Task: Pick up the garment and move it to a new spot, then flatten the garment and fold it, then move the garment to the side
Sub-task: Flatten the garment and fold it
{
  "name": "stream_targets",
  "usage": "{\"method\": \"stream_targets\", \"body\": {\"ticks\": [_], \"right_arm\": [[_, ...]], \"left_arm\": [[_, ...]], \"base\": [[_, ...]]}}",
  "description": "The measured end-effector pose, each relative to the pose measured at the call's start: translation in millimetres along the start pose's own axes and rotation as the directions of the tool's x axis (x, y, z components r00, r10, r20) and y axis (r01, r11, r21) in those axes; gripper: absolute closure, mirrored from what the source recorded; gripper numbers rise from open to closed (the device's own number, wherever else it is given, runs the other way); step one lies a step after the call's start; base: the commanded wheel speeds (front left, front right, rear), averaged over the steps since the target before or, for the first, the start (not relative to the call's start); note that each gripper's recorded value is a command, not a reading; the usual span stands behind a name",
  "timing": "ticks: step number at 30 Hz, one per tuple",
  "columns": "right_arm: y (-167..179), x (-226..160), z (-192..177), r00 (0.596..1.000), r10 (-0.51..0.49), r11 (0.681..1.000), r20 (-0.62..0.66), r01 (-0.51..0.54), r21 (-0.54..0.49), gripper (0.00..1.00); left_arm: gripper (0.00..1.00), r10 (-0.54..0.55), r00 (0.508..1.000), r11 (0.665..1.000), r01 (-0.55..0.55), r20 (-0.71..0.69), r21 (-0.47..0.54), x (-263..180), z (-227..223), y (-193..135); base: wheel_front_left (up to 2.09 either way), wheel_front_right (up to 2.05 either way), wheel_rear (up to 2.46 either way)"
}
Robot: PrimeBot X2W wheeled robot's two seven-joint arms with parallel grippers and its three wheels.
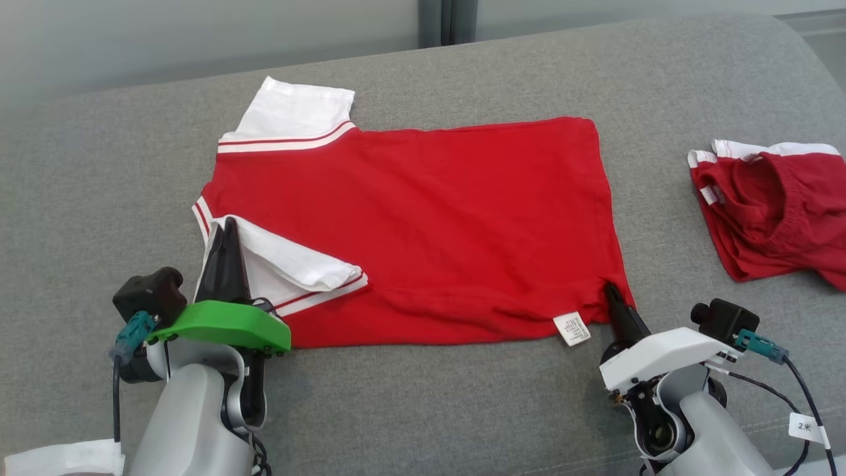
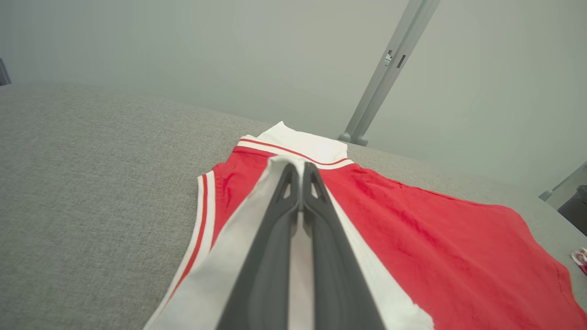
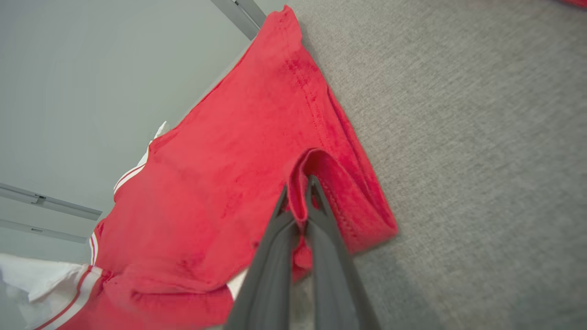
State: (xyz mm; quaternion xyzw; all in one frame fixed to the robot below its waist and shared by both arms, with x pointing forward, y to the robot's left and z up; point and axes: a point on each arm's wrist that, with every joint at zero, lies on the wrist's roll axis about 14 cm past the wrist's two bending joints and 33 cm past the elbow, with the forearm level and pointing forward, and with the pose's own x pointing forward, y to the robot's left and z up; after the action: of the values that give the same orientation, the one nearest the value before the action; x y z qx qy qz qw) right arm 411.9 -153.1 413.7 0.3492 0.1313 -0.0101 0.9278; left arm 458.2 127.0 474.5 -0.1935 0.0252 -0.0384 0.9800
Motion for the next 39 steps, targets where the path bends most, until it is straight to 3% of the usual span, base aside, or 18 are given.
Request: {"method": "stream_targets", "body": {"ticks": [15, 16, 17, 18, 19, 20, 32, 39], "right_arm": [[-9.4, 10.7, -3.0, 0.999, -0.036, 0.999, -0.009, 0.036, -0.010, 1.00], [-9.3, 11.4, -2.6, 0.999, -0.037, 0.999, -0.009, 0.037, -0.012, 0.90], [-8.8, 12.2, -1.3, 0.999, -0.036, 0.999, -0.003, 0.036, -0.014, 0.64], [-6.8, 13.4, 0.3, 1.000, -0.031, 0.999, 0.002, 0.031, -0.015, 0.22], [-3.8, 14.9, 2.9, 1.000, -0.023, 1.000, 0.012, 0.023, -0.012, 0.00], [3.1, 16.8, 6.6, 1.000, -0.003, 1.000, 0.028, 0.004, -0.008, 0.00], [23.5, 15.9, 34.3, 0.990, 0.057, 0.998, 0.131, -0.057, -0.005, 0.00], [25.1, 4.1, 71.8, 0.965, 0.084, 0.994, 0.250, -0.063, -0.092, 0.00]], "left_arm": [[1.00, 0.011, 0.995, 1.000, -0.009, -0.096, 0.021, 15.3, -29.7, 1.6], [1.00, 0.011, 0.995, 1.000, -0.009, -0.095, 0.022, 16.0, -29.0, 1.2], [0.93, 0.011, 0.995, 1.000, -0.009, -0.095, 0.024, 16.6, -28.4, 1.3], [0.67, 0.012, 0.996, 1.000, -0.009, -0.094, 0.028, 17.1, -27.8, 1.6], [0.38, 0.011, 0.996, 0.999, -0.009, -0.091, 0.031, 17.7, -26.6, 1.3], [0.00, 0.012, 0.996, 0.999, -0.009, -0.085, 0.033, 18.2, -24.4, 1.4], [0.00, 0.010, 1.000, 1.000, -0.010, -0.003, 0.018, 7.9, 0.8, 2.9], [0.00, 0.059, 0.998, 0.998, -0.059, 0.031, 0.018, -11.2, 8.8, 20.9]], "base": [[0.00, 0.00, 0.00], [0.00, 0.00, 0.00], [0.00, 0.00, 0.00], [0.00, 0.00, 0.00], [0.00, 0.00, 0.00], [0.00, 0.00, 0.00], [0.00, 0.00, 0.00], [0.00, 0.00, 0.00]]}}
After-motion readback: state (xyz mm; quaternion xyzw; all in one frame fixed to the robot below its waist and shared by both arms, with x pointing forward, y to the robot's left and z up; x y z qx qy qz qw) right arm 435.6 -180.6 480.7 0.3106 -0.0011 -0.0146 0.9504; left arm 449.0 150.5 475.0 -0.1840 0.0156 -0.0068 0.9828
